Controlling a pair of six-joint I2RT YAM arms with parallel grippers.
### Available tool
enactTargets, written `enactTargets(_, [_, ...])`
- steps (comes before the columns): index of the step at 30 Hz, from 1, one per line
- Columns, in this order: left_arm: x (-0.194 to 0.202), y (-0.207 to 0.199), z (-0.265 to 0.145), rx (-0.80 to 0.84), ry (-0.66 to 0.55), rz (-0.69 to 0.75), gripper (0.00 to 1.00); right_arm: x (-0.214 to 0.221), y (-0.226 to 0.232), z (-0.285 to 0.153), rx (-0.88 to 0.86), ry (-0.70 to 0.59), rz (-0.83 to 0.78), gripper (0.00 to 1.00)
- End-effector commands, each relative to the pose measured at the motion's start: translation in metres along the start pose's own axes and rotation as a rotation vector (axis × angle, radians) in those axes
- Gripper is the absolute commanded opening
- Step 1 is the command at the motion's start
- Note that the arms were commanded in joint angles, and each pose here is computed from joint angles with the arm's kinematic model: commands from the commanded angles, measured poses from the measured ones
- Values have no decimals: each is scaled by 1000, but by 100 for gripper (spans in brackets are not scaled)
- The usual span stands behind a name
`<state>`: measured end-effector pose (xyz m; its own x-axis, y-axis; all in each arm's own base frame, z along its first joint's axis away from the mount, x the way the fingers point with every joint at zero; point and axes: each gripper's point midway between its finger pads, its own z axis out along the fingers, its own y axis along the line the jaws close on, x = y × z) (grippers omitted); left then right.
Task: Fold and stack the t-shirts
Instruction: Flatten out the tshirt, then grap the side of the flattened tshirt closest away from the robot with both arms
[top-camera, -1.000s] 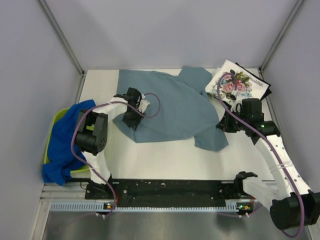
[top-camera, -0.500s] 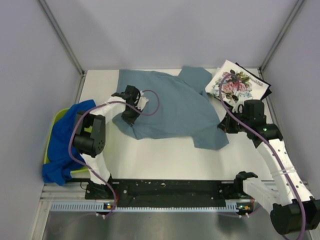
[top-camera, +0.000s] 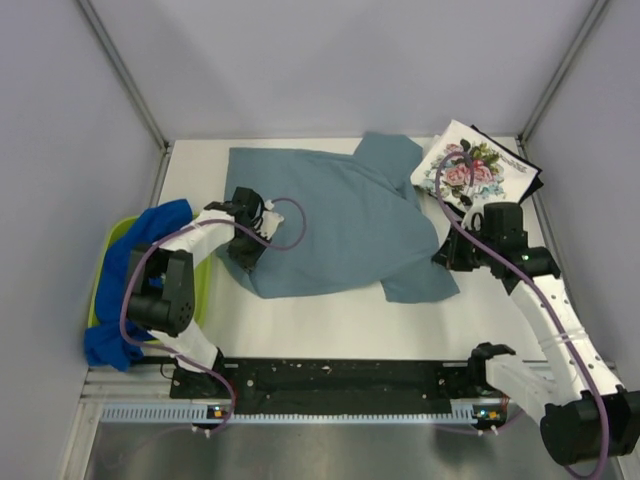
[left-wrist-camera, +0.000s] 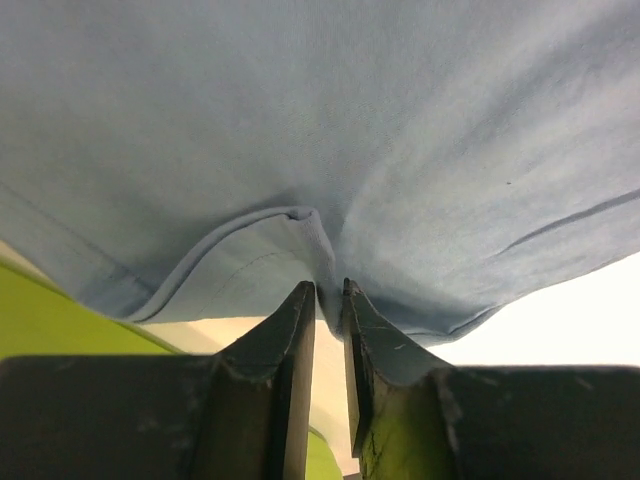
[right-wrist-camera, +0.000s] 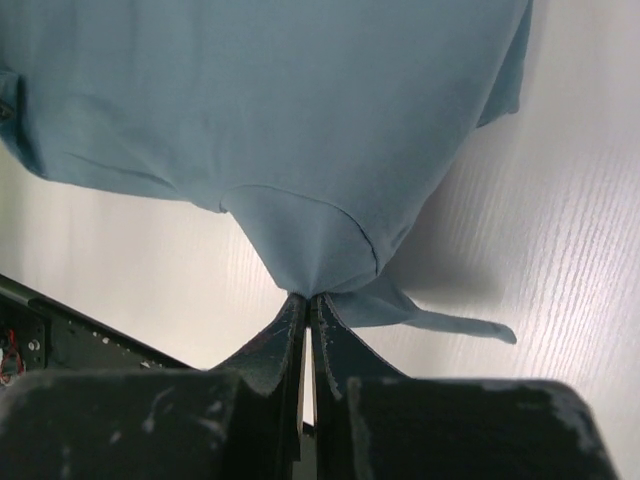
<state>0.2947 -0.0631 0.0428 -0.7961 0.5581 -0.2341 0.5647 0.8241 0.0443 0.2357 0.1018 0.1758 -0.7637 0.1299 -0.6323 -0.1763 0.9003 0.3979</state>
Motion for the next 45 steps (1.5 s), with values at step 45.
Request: enactTargets(45, [44,17,-157,-177,-271,-178,0,11,13,-36,-17,2,17,0])
